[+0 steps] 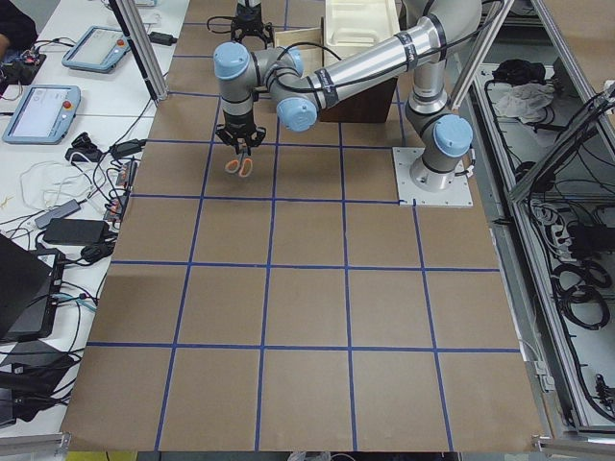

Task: Place scissors in drawer with both arms

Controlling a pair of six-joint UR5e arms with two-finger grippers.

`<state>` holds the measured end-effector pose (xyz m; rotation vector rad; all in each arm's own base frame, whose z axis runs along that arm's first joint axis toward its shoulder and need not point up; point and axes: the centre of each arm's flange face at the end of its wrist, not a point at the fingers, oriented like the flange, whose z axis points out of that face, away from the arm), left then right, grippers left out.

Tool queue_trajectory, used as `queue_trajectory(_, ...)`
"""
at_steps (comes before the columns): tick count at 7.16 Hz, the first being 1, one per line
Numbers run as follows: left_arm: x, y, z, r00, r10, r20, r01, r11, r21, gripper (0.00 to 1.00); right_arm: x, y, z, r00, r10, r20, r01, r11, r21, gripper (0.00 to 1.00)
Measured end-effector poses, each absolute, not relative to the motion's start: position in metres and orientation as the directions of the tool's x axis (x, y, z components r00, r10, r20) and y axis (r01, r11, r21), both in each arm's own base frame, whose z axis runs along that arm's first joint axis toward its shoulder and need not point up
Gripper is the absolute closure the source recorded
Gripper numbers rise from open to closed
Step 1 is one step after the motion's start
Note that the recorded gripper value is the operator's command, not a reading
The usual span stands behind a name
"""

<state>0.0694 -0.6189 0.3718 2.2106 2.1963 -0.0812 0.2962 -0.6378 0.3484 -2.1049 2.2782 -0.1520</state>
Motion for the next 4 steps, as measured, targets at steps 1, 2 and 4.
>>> queue_trajectory(1, 0.061, -0.618, 0.376, -0.003, 0.998, -0.057, 1.000, 0.001, -0.020, 1.00, 0.284, -0.638, 0.365, -0.146, -0.988, 0.056, -0.984, 0.140, -0.106, 0.00)
queue_trajectory(2, 0.045, -0.617, 0.382, -0.002, 0.998, -0.063, 1.000, 0.001, -0.022, 1.00, 0.271, -0.636, 0.381, -0.222, -0.973, 0.069, -0.970, 0.213, -0.115, 0.00)
queue_trajectory(4, -0.007, -0.616, 0.393, -0.025, 0.997, -0.080, 0.999, 0.022, -0.036, 1.00, 0.238, -0.630, 0.416, -0.379, -0.922, 0.076, -0.921, 0.368, -0.126, 0.00)
